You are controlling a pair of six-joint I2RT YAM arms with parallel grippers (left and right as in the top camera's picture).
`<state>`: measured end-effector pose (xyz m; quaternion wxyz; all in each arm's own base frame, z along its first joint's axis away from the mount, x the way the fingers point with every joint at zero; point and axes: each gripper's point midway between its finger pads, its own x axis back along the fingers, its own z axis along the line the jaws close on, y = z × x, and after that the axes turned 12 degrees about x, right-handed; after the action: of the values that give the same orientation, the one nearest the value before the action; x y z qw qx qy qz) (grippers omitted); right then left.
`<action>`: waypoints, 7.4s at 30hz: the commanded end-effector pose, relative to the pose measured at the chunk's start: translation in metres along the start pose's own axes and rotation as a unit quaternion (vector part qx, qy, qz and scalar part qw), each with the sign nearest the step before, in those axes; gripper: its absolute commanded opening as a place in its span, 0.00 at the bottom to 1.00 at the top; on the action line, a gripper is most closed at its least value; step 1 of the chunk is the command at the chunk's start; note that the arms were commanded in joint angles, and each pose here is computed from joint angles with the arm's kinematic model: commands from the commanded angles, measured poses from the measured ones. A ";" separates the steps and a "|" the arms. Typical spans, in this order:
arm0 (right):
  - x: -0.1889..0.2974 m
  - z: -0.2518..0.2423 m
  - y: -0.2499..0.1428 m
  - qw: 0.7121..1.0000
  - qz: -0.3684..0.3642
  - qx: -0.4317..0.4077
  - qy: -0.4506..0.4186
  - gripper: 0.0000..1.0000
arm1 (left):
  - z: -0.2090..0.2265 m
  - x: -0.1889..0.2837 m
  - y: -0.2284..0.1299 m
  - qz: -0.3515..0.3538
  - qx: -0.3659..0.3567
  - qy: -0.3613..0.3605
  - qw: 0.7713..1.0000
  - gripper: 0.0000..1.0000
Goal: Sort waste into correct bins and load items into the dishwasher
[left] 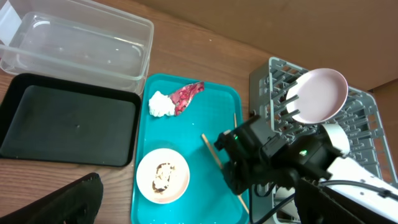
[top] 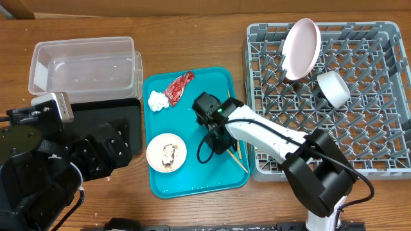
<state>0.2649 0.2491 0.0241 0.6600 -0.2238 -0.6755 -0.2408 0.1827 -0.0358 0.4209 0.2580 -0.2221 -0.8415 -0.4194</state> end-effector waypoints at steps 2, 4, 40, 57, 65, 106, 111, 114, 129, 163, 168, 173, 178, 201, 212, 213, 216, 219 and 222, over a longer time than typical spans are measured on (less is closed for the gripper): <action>0.097 -0.017 0.045 0.991 -0.130 -0.027 -0.029 0.04 | -0.002 0.001 0.002 -0.004 -0.004 -0.003 1.000 1.00; 0.135 -0.031 0.052 0.982 -0.175 -0.049 -0.052 0.04 | -0.002 0.001 0.002 -0.004 -0.004 -0.003 1.000 1.00; 0.116 -0.054 0.026 0.983 -0.156 -0.089 -0.043 0.56 | -0.002 0.001 0.002 -0.004 -0.004 -0.003 1.000 1.00; -0.022 -0.083 0.030 0.988 -0.046 -0.062 -0.132 0.58 | -0.002 0.001 0.002 -0.004 -0.004 -0.003 1.000 1.00; -0.035 -0.085 0.027 0.989 -0.033 -0.059 -0.128 0.69 | -0.002 0.001 0.002 -0.004 -0.004 -0.003 1.000 1.00; 0.027 -0.153 0.033 0.969 -0.082 -0.142 -0.186 0.94 | -0.002 0.001 0.002 -0.004 -0.004 -0.003 1.000 1.00; 0.013 -0.155 0.027 0.974 -0.087 -0.151 -0.143 0.92 | -0.002 0.001 0.002 -0.004 -0.004 -0.003 1.000 1.00; 0.007 -0.154 0.022 0.977 -0.078 -0.138 -0.146 0.75 | -0.002 0.001 0.002 -0.004 -0.004 -0.003 1.000 1.00; 0.069 -0.153 0.049 0.965 -0.150 -0.134 -0.167 0.97 | -0.002 0.001 0.002 -0.004 -0.004 -0.003 1.000 1.00; 0.029 -0.187 0.023 0.973 -0.145 -0.175 -0.032 0.63 | -0.002 0.001 0.002 -0.004 -0.004 -0.003 1.000 1.00; 0.029 -0.184 0.013 0.967 -0.153 -0.199 0.035 0.61 | -0.002 0.001 0.002 -0.004 -0.004 -0.003 1.000 1.00; 0.027 -0.170 0.012 0.972 -0.136 -0.186 0.043 0.67 | -0.002 0.001 0.002 -0.004 -0.004 -0.003 1.000 1.00; 0.026 -0.149 0.021 0.979 -0.126 -0.158 0.037 0.69 | -0.002 0.001 0.002 -0.004 -0.004 -0.003 1.000 1.00; -0.006 -0.119 0.028 0.981 -0.032 -0.129 -0.142 0.57 | -0.002 0.001 0.002 -0.004 -0.004 -0.003 1.000 1.00; -0.033 -0.099 0.028 0.987 -0.036 -0.132 -0.083 0.47 | -0.002 0.001 0.002 -0.004 -0.004 -0.003 1.000 1.00; -0.035 -0.098 0.026 0.986 -0.032 -0.139 -0.087 0.43 | -0.002 0.001 0.002 -0.004 -0.004 -0.003 1.000 1.00; -0.036 -0.096 0.023 0.985 -0.027 -0.148 -0.089 0.39 | -0.002 0.001 0.002 -0.004 -0.004 -0.003 1.000 1.00; -0.034 -0.105 0.016 0.981 -0.014 -0.148 -0.125 0.38 | -0.002 0.001 0.002 -0.004 -0.004 -0.003 1.000 1.00; -0.025 -0.121 0.004 0.970 0.010 -0.157 -0.184 0.39 | -0.002 0.001 0.002 -0.004 -0.004 -0.003 1.000 1.00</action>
<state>0.3698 0.1982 0.0079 0.5133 -0.3303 -0.7218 -0.3262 0.1827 -0.0358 0.4209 0.2580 -0.2221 -0.8415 -0.4194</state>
